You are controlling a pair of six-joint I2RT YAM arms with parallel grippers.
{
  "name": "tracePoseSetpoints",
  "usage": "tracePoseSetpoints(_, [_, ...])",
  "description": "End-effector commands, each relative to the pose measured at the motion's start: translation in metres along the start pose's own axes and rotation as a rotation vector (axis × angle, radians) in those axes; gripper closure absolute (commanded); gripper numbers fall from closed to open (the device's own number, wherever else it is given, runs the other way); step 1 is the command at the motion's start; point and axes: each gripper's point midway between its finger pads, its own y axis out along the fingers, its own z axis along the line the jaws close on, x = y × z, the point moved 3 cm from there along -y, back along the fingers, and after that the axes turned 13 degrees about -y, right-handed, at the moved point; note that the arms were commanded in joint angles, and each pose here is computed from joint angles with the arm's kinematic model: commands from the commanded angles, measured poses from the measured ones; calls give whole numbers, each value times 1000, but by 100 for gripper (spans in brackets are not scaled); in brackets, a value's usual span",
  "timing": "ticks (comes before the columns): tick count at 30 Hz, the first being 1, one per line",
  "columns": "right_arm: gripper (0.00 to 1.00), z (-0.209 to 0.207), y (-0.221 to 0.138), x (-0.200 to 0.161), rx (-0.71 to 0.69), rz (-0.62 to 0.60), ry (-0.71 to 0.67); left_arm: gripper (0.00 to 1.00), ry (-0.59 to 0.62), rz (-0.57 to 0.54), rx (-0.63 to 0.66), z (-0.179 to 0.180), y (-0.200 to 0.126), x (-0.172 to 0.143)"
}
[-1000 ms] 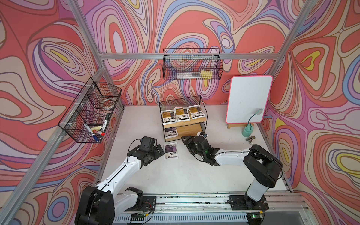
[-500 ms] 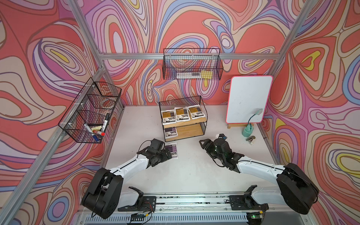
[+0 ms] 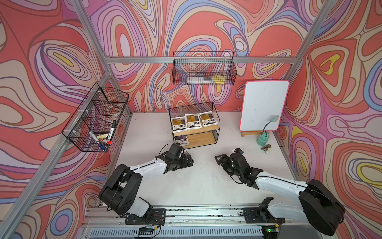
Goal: Place the bagged coffee beans on the shelf by color
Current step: Adjust the bagged coffee beans at the center of the board.
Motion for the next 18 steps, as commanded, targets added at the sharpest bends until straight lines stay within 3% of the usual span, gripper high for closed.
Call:
tracePoseSetpoints(1, [25, -7, -3, -3, -17, 4, 18, 1, 85, 129, -41, -20, 11, -27])
tracePoseSetpoints(5, [25, -9, -2, -4, -22, 5, 26, 1, 174, 159, -65, -54, 17, -40])
tracePoseSetpoints(9, [25, -6, 0, -5, -10, 17, 26, 1, 210, 89, -30, -66, 7, -32])
tracePoseSetpoints(18, [25, 19, 20, -9, 110, 78, 10, 1, 199, -240, 254, -17, -52, 3])
